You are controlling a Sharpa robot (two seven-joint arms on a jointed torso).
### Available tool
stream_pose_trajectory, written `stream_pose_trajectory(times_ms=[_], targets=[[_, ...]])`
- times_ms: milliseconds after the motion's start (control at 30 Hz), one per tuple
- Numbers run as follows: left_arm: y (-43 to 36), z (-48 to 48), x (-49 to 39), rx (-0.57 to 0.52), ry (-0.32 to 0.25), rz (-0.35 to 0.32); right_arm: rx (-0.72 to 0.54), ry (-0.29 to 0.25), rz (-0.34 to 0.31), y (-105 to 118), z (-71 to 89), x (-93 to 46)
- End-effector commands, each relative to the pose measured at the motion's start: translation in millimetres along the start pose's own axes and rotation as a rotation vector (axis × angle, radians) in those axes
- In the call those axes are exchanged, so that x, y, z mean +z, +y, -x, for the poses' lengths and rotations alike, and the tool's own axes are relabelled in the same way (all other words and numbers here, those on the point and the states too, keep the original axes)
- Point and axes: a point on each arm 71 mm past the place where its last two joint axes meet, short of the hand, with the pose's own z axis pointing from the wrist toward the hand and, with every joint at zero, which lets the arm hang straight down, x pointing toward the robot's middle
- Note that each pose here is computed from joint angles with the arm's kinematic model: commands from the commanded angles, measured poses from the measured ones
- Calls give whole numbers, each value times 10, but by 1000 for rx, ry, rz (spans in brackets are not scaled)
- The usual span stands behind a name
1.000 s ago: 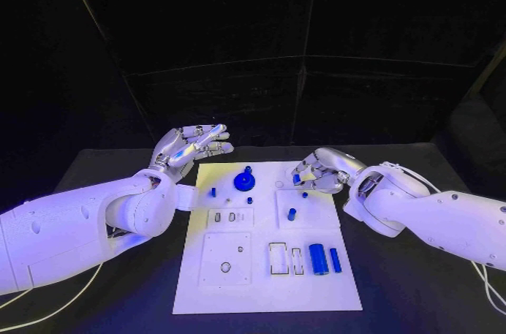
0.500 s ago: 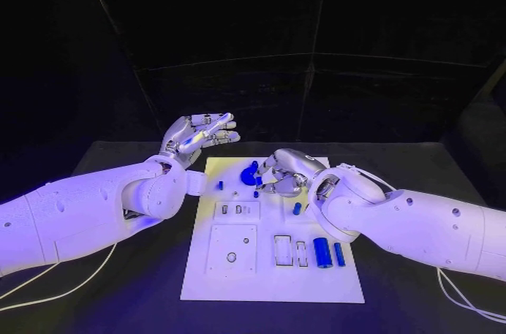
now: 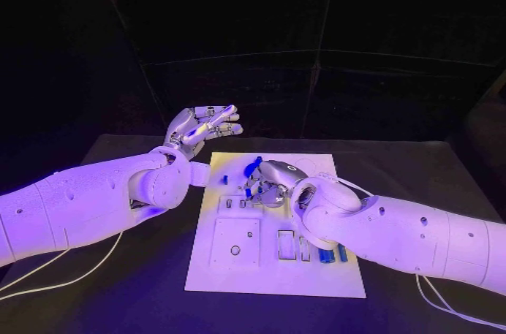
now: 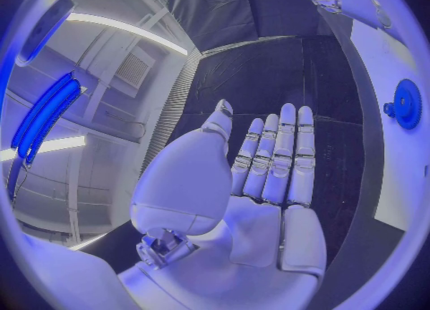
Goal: Assemble the parts on the task board
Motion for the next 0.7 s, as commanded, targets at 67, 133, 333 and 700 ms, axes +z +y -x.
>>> stream_pose_trajectory(times_ms=[67,133,333,700], targets=[[-18,-9,13,-5,10,-9,-44,33,-12,3,-79,18],[-19,-7,14,-5,8,-10,-45,37,-14,1,-104,24],[-22,-1,14,-5,6,-10,-51,33,-22,-13,-132,39],[-24,4,14,-5,6,-10,-62,44,-40,-46,-152,61]])
